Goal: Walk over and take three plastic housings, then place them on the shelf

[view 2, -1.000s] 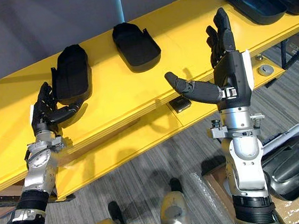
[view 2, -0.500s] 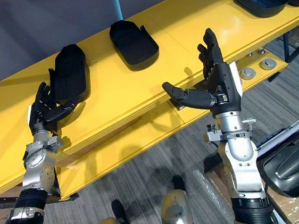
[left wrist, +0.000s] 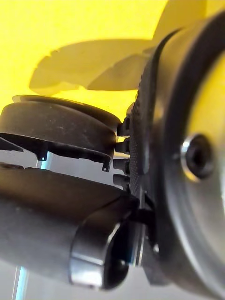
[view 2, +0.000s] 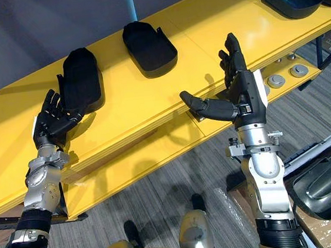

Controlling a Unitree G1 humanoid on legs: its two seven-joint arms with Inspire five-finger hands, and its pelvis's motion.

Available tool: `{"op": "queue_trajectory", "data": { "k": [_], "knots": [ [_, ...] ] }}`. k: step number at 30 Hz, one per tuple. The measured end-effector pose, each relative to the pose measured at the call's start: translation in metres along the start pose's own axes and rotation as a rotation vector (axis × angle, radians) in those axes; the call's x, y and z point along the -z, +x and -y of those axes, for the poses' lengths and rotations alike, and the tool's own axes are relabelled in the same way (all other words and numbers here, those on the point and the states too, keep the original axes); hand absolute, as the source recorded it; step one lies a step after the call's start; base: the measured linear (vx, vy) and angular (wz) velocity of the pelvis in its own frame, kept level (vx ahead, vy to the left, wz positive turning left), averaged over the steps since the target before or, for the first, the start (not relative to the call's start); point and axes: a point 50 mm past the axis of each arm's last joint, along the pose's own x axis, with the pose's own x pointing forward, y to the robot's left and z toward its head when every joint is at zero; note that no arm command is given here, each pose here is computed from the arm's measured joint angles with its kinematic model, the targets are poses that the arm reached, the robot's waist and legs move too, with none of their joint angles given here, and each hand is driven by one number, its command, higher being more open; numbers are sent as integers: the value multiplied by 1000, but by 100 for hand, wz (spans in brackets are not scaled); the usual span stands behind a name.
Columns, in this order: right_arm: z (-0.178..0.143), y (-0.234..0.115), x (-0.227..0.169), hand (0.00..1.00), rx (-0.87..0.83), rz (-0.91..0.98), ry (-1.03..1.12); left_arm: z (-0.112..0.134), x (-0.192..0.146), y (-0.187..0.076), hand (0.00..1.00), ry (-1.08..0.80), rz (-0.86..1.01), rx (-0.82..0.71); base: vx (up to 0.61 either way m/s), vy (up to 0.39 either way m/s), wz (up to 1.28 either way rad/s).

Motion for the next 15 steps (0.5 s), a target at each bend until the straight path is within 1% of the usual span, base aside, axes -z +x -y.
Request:
{"op": "queue_trajectory", "data": {
  "k": [9, 15],
  "knots": [
    [-1, -1, 1, 100, -4, -9, 2, 5, 3, -1, 100, -53, -14, 55, 0, 0, 0],
    [-1, -2, 3, 100, -3, -14, 3, 5, 3, -1, 100, -51, -20, 78, 0, 0, 0]
  ]
}}
